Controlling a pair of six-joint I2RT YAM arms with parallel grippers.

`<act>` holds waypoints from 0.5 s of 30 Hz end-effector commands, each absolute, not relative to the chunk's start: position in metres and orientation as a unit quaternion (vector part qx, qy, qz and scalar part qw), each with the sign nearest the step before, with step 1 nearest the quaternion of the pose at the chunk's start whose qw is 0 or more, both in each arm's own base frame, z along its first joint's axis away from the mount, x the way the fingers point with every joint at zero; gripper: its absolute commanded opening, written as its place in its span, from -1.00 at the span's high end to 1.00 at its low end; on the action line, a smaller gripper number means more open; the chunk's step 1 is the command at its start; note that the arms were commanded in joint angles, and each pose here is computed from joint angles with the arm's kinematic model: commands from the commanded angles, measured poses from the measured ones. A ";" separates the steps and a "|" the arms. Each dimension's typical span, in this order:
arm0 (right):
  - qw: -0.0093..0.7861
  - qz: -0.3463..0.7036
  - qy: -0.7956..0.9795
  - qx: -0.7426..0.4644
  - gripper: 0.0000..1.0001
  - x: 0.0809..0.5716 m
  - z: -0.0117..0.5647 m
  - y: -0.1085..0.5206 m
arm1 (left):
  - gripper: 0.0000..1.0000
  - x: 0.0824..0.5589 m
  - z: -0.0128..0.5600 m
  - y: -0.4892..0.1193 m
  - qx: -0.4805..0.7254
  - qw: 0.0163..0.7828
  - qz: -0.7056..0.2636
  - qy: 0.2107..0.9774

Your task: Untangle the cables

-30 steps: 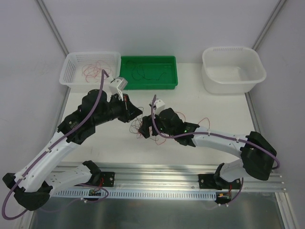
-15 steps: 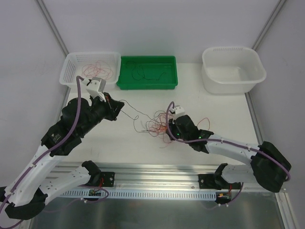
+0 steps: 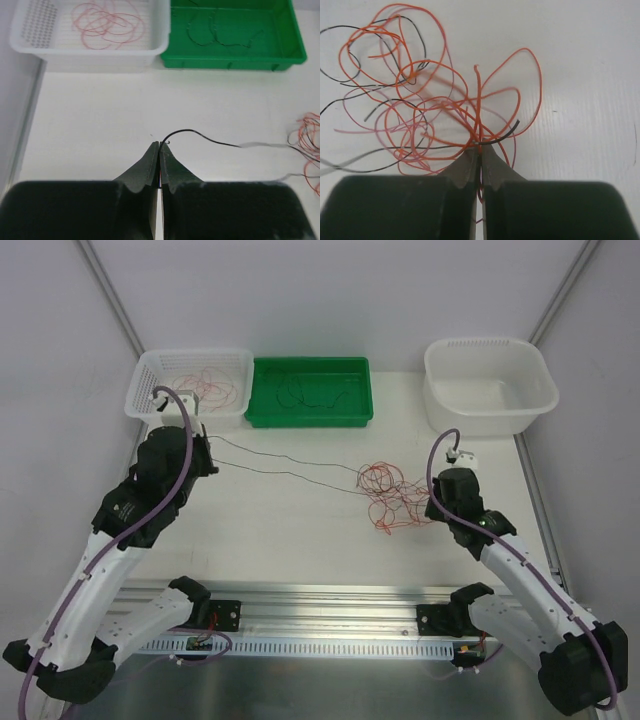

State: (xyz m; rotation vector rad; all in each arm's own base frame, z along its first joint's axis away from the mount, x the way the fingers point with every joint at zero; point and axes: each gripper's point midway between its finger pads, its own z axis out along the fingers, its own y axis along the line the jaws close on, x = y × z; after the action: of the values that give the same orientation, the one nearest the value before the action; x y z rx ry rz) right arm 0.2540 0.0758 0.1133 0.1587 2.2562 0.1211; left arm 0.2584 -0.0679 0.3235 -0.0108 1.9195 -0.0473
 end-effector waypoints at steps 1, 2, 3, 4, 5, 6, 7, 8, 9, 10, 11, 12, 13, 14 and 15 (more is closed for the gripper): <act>0.385 0.042 0.917 0.099 0.99 0.240 0.112 0.060 | 1.00 0.252 0.354 -0.023 -0.050 0.600 0.038 0.797; 0.381 0.054 0.918 0.101 0.99 0.239 0.112 0.064 | 1.00 0.252 0.355 -0.020 -0.052 0.599 0.045 0.798; 0.382 0.059 0.917 0.102 0.99 0.241 0.114 0.065 | 1.00 0.250 0.357 -0.017 -0.053 0.598 0.053 0.798; 0.379 0.059 0.918 0.103 0.98 0.240 0.115 0.065 | 1.00 0.250 0.358 -0.013 -0.056 0.597 0.063 0.798; 0.374 0.056 0.920 0.106 0.98 0.241 0.114 0.064 | 1.00 0.251 0.358 -0.006 -0.064 0.594 0.081 0.798; 0.375 0.055 0.919 0.107 0.98 0.242 0.117 0.063 | 1.00 0.250 0.365 -0.002 -0.066 0.597 0.091 0.794; 0.373 0.050 0.920 0.109 0.98 0.242 0.117 0.061 | 1.00 0.249 0.368 0.003 -0.069 0.597 0.103 0.793; 0.371 0.047 0.921 0.112 0.98 0.242 0.117 0.058 | 1.00 0.249 0.373 0.008 -0.074 0.598 0.114 0.789; 0.369 0.045 0.922 0.112 0.98 0.242 0.117 0.057 | 1.00 0.247 0.385 0.011 -0.079 0.608 0.117 0.781; 0.368 0.045 0.922 0.113 0.96 0.241 0.118 0.057 | 1.00 0.248 0.391 0.008 -0.077 0.614 0.105 0.778; 0.366 0.050 0.923 0.112 0.95 0.240 0.118 0.059 | 1.00 0.250 0.395 0.002 -0.068 0.616 0.094 0.779; 0.367 0.049 0.922 0.110 0.94 0.241 0.118 0.058 | 1.00 0.251 0.403 0.001 -0.060 0.621 0.091 0.776; 0.365 0.044 0.923 0.111 0.93 0.240 0.117 0.057 | 1.00 0.252 0.405 0.004 -0.060 0.620 0.105 0.776; 0.364 0.037 0.924 0.113 0.91 0.240 0.115 0.054 | 1.00 0.255 0.405 0.008 -0.061 0.615 0.123 0.777; 0.357 0.035 0.927 0.114 0.90 0.239 0.112 0.053 | 1.00 0.253 0.415 0.015 -0.061 0.619 0.142 0.770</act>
State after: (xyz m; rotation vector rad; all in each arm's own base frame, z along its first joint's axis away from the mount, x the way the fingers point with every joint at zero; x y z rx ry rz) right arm 0.2407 0.0629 0.1094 0.2638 2.3721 0.1417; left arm 0.2571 -0.0071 0.3904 -0.1359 1.8164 0.1884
